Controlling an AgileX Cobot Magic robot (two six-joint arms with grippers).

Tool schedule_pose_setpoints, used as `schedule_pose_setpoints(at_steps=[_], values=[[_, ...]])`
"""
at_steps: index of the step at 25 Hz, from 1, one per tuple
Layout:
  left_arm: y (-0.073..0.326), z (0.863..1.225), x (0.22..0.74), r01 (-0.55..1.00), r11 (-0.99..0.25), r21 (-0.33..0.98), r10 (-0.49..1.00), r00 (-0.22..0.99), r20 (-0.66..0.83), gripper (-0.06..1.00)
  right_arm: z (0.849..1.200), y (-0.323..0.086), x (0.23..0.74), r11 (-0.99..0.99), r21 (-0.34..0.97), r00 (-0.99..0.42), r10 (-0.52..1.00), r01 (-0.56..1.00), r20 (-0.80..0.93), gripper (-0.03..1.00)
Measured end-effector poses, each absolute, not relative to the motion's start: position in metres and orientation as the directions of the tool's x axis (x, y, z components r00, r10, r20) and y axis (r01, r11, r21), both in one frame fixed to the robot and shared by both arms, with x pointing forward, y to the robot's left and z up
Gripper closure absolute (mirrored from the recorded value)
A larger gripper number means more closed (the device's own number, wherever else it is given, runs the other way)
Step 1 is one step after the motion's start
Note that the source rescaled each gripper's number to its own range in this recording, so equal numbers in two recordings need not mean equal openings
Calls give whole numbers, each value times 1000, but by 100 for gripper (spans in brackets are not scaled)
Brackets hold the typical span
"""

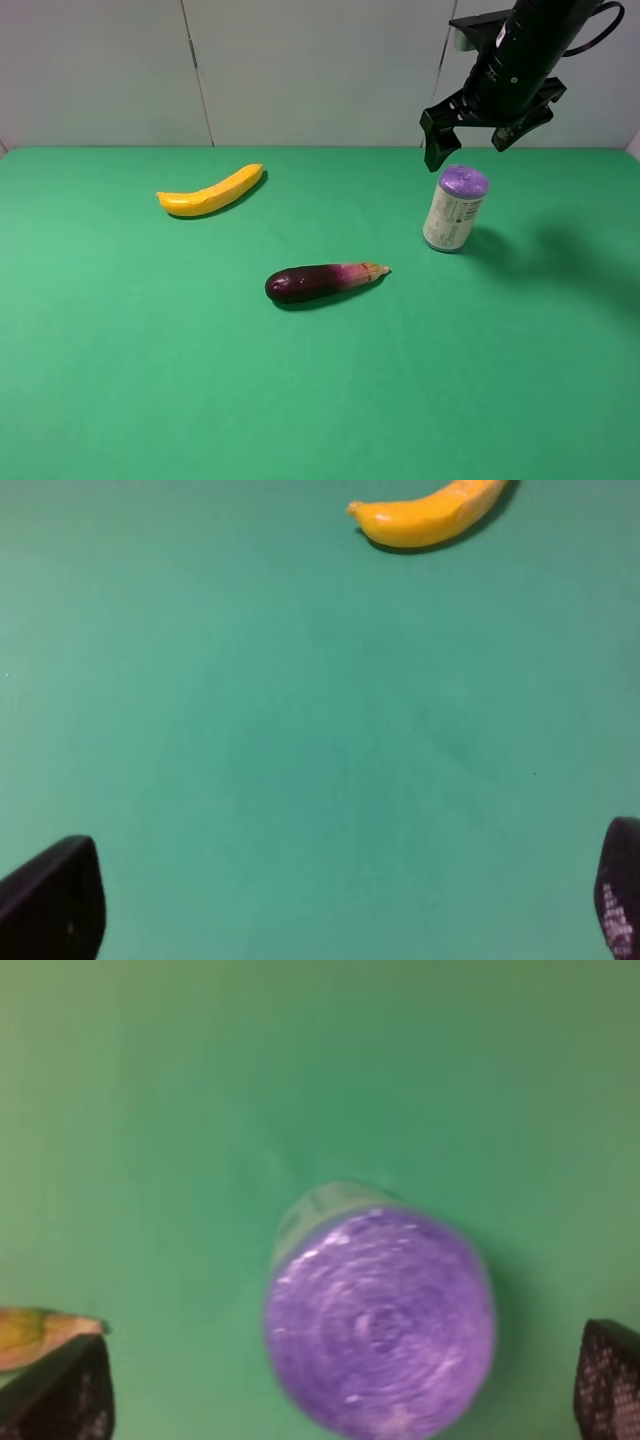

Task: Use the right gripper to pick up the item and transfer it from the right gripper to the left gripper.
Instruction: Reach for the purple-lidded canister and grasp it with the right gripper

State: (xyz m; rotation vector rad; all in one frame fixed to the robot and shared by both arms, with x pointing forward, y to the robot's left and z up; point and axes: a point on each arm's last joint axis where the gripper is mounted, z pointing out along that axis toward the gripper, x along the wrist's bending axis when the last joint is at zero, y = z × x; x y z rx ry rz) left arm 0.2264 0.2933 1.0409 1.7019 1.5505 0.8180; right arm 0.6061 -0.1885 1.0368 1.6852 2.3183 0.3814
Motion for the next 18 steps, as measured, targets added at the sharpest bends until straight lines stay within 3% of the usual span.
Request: schedule_pose_setpoints(at_steps=[5, 18], values=[[293, 1041, 226, 565, -55, 823, 996, 91, 4, 1, 1015, -201, 617, 215, 299, -231, 973, 930, 21, -3], [293, 1041, 226, 565, -55, 823, 996, 91, 4, 1, 970, -196, 630, 220, 223, -238, 970, 950, 57, -3]])
